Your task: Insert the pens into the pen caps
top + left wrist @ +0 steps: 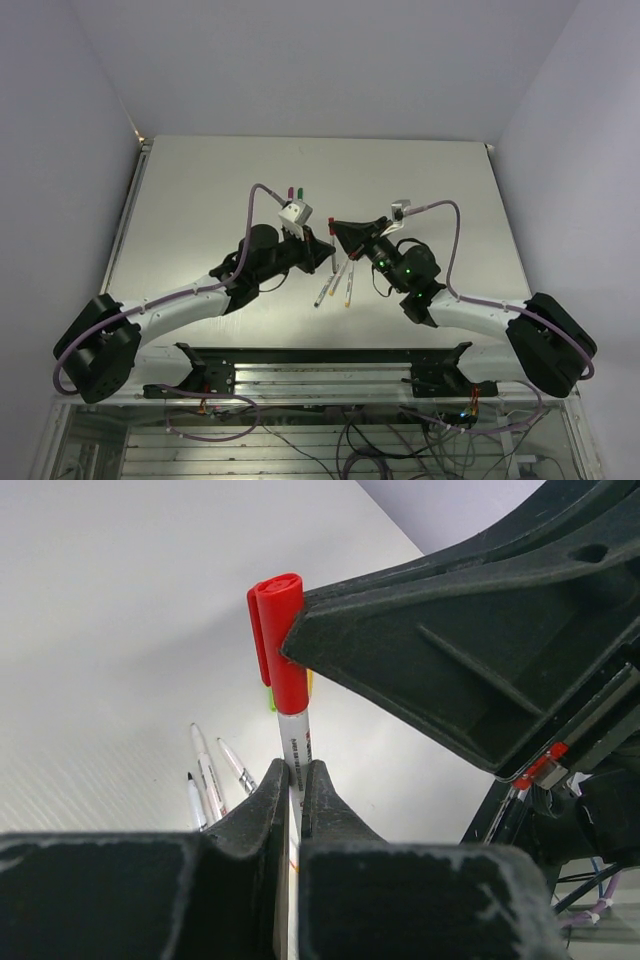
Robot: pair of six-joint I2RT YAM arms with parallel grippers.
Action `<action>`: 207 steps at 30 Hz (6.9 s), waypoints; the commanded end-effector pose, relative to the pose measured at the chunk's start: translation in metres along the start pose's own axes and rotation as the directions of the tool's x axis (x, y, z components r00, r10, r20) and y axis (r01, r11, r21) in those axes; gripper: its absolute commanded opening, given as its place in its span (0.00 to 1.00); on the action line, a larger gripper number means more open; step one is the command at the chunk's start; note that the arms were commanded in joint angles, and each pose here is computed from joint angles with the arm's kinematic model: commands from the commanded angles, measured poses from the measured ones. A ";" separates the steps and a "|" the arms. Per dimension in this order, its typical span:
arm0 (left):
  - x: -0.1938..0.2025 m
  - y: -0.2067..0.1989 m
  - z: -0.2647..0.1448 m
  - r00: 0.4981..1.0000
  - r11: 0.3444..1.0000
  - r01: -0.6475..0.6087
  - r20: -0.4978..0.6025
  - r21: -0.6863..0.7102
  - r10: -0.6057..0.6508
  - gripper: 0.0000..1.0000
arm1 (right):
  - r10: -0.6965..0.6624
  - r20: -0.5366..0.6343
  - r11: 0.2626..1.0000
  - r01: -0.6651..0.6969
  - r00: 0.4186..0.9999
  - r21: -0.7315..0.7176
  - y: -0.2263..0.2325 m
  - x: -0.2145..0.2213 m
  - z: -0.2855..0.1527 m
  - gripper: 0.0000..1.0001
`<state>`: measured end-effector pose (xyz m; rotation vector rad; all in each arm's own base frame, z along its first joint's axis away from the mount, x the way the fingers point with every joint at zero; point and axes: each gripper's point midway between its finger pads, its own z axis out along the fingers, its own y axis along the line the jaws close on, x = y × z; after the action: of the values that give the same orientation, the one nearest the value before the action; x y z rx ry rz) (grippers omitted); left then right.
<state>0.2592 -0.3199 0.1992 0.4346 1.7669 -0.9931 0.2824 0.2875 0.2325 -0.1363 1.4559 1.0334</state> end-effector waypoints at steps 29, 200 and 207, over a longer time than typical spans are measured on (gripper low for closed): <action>-0.049 0.086 0.027 0.990 0.915 -0.079 0.075 -0.395 0.118 0.07 | -0.192 -0.002 0.914 0.180 0.981 0.363 -0.021 -0.080 -0.046 0.44; 0.181 0.023 0.064 0.775 0.927 -0.337 -0.607 -0.162 0.176 0.42 | 0.010 -0.001 0.525 -0.004 1.000 0.851 -0.153 -0.013 -0.158 0.61; 0.200 0.015 0.060 0.729 0.932 -0.345 -0.657 -0.111 0.192 0.39 | 0.012 0.015 0.530 -0.019 1.000 0.847 -0.152 -0.015 -0.157 0.61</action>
<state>0.2368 -0.3841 0.0177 0.8741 2.2655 -0.4320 0.2657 0.0930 0.1366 0.5700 1.8399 0.2018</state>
